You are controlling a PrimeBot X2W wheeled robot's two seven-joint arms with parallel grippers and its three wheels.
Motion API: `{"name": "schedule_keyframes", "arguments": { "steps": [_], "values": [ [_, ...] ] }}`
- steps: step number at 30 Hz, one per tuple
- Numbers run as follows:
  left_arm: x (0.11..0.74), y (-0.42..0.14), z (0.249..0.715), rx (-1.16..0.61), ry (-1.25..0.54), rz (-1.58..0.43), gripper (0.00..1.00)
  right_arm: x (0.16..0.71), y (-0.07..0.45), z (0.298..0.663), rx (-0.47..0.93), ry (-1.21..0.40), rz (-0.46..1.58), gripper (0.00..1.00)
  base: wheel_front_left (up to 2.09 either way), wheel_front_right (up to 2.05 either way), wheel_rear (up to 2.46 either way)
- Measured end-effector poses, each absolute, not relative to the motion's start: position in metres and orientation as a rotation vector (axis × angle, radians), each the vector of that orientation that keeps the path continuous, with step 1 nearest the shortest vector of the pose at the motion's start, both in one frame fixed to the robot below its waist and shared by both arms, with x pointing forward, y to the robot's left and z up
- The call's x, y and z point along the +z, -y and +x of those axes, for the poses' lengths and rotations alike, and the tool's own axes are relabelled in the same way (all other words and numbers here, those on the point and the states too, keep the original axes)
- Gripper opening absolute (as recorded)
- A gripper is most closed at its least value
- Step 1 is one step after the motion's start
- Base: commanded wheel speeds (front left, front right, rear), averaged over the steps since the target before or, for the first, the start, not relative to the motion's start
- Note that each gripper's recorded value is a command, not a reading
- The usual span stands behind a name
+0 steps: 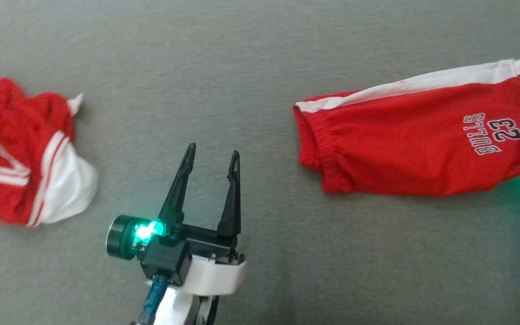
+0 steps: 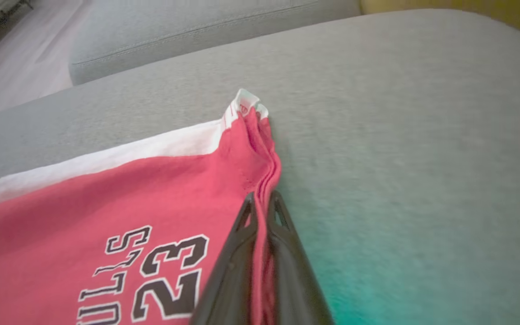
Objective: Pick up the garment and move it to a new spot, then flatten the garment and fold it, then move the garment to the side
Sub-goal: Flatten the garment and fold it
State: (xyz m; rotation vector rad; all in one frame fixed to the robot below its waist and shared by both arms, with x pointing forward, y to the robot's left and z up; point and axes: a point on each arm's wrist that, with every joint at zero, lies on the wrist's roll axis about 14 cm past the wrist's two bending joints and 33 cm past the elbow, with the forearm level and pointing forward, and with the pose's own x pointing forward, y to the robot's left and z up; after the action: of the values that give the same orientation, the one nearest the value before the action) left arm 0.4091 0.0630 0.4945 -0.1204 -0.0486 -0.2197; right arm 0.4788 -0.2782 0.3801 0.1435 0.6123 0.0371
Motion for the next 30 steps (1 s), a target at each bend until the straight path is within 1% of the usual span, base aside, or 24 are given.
{"name": "schedule_keyframes", "arguments": {
  "steps": [1, 2, 7, 10, 13, 17, 22, 25, 30],
  "values": [
    [0.494, -0.057, 0.410, -0.241, 0.048, -0.124, 1.00, 0.384, 0.291, 0.474, 0.010, -0.607, 0.135, 0.00, 0.00, 0.00, 0.00],
    [0.494, -0.057, 0.410, -0.241, 0.048, -0.124, 1.00, 0.384, 0.291, 0.474, 0.010, -0.607, 0.135, 0.00, 0.00, 0.00, 0.00],
    [0.489, -0.033, 0.413, -0.320, 0.039, -0.131, 1.00, 0.402, 0.347, 0.453, -0.119, -0.556, 0.108, 0.00, 0.00, 0.00, 0.00],
    [0.487, -0.026, 0.414, -0.340, 0.033, -0.134, 1.00, 0.411, 0.356, 0.448, -0.138, -0.516, 0.099, 0.00, 0.00, 0.00, 0.00],
    [0.490, -0.024, 0.414, -0.347, 0.041, -0.133, 1.00, 0.430, 0.348, 0.455, -0.105, -0.443, 0.090, 0.00, 0.00, 0.00, 0.00],
    [0.494, -0.022, 0.411, -0.360, 0.050, -0.128, 1.00, 0.463, 0.321, 0.470, -0.014, -0.328, 0.095, 0.00, 0.00, 0.00, 0.00],
    [0.500, -0.024, 0.406, -0.359, 0.060, -0.132, 1.00, 0.502, 0.266, 0.483, 0.147, -0.208, 0.119, 0.00, 0.00, 0.00, 0.00],
    [0.503, -0.027, 0.402, -0.351, 0.063, -0.141, 1.00, 0.502, 0.223, 0.480, 0.249, -0.202, 0.145, 0.00, 0.00, 0.00, 0.00],
    [0.508, -0.040, 0.397, -0.310, 0.072, -0.142, 1.00, 0.475, 0.152, 0.459, 0.377, -0.264, 0.210, 0.00, 0.00, 0.00, 0.00]
  ]
}}
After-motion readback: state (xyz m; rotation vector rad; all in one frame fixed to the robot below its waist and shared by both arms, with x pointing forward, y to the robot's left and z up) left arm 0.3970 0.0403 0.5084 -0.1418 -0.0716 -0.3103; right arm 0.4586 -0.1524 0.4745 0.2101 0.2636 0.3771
